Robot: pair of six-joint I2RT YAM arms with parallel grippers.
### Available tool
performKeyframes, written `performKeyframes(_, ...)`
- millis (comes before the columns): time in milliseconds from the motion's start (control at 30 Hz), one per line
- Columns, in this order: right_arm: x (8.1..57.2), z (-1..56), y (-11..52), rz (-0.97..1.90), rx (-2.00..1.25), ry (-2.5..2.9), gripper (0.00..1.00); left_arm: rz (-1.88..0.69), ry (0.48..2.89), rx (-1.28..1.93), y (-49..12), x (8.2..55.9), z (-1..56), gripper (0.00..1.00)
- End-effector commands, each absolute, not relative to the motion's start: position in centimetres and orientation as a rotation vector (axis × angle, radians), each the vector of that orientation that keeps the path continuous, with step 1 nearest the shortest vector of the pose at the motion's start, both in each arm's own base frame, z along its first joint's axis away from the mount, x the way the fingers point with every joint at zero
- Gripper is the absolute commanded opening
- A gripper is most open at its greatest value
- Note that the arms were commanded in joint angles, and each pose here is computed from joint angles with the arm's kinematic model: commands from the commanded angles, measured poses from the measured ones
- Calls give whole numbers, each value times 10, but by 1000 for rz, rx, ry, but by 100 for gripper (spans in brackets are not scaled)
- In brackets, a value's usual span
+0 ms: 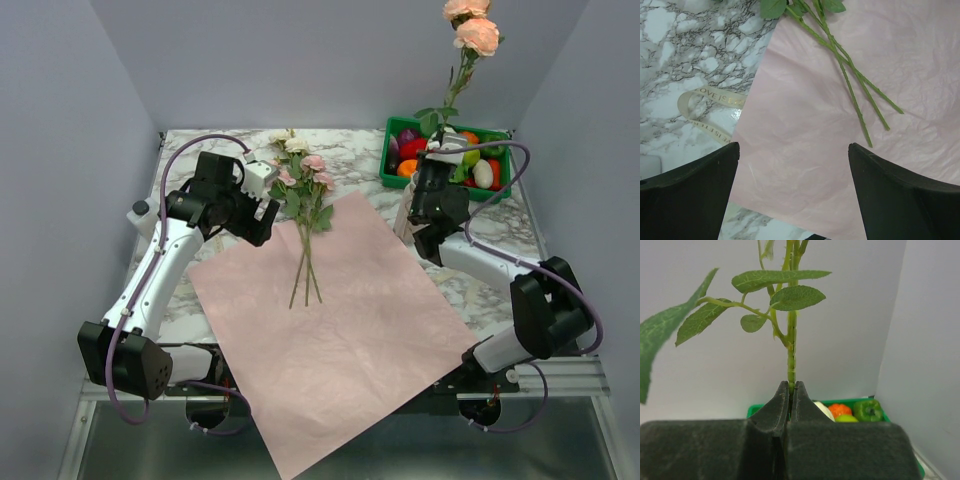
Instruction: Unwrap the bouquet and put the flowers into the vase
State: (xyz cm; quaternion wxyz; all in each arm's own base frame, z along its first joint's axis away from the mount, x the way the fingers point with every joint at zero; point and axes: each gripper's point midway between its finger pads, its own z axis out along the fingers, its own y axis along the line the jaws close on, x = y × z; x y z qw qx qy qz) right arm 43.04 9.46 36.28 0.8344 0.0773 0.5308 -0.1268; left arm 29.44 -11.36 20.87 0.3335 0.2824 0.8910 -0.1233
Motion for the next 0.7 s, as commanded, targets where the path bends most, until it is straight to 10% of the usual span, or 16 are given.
performKeyframes(0,407,359,87,-225,248,1107,1,-343,2292,733,-116,297,217,99)
performKeyframes(267,381,341,89,-224,226,1113,1,-372,2302,715,-120,298,212,99)
performKeyframes(367,375,334,91,-224,209,1121,14,-377,2309,711,-121,299,210,99)
performKeyframes(500,367,330,91,-227,202,1130,60,-384,2312,710,-122,299,209,99)
performKeyframes(667,351,327,94,-213,203,1171,74,-383,2314,714,-122,299,207,99)
